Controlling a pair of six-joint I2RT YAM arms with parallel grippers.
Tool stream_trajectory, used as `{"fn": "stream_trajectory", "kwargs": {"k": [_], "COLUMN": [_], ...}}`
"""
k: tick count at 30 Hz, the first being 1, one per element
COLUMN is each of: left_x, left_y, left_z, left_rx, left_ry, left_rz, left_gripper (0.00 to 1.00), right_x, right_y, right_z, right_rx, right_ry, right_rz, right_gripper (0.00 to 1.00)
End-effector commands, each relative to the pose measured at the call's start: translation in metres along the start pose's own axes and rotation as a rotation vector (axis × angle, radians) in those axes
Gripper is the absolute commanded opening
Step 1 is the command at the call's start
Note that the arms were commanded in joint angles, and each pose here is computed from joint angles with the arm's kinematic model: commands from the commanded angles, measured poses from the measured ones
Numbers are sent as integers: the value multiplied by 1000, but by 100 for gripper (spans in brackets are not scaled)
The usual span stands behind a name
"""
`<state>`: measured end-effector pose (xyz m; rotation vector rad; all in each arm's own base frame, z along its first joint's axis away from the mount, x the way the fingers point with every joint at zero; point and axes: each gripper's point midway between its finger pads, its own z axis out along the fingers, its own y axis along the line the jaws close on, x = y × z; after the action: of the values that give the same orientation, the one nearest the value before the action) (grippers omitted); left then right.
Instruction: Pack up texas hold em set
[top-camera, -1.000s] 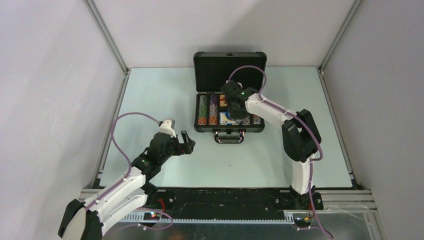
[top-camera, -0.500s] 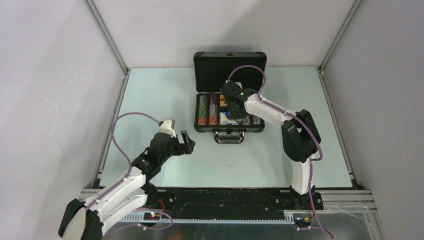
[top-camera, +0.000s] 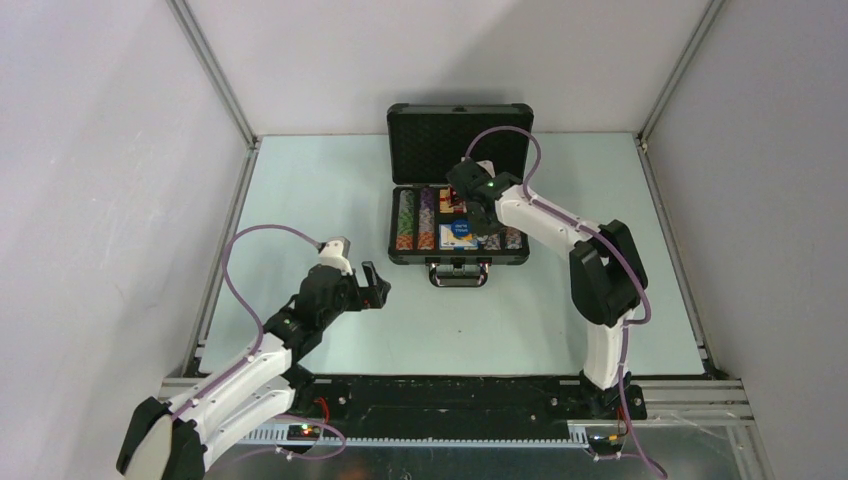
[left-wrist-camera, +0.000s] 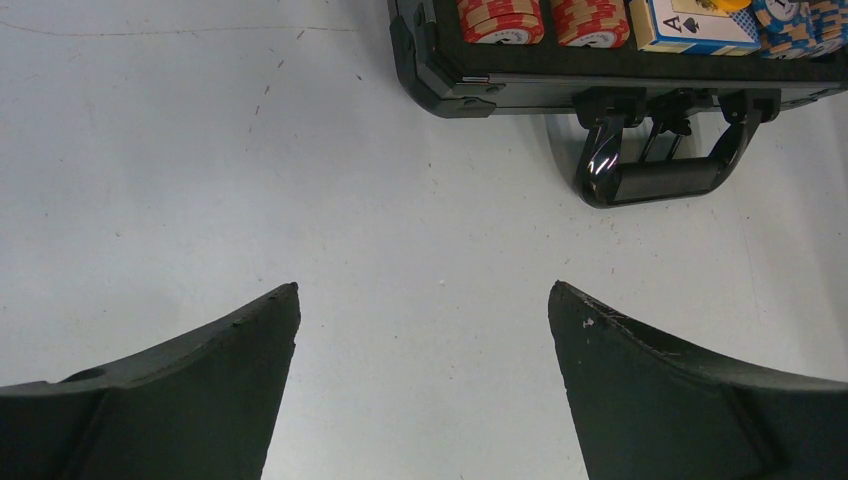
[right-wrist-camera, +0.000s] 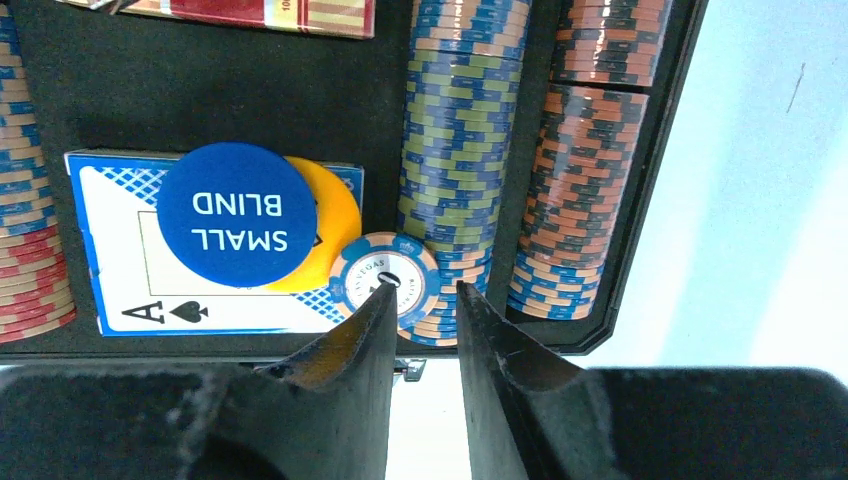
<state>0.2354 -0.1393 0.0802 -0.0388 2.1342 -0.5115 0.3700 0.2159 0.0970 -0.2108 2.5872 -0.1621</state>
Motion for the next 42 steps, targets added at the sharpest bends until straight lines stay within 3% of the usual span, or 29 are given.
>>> {"fn": "stream_trajectory", "kwargs": {"k": [1,9,19,27,42], "left_x": [-10,-9,-9,-10,-9], "left_y": [-2,-1,-1,-2,-1], "left_z": [1,1,1,1,1], "left_rx": [3,2,3,6,2], "left_ry": [-29,-28,-28,-29,-27], "left_rz": [14,14,15,14,15], "left_gripper": [98,98,98,98,98], "right_x": [-4,-14,-19,-14,-6], "right_y": [-11,-8,5,7,2], "right_z": [-8,-20,-32,-17,4], "right_rx": [32,0,-94,-66,-29], "right_ry": [-21,-69,-104,-66,-27], "right_rz": [5,41,225,186,151], "right_gripper": [32,36,59,69,64]}}
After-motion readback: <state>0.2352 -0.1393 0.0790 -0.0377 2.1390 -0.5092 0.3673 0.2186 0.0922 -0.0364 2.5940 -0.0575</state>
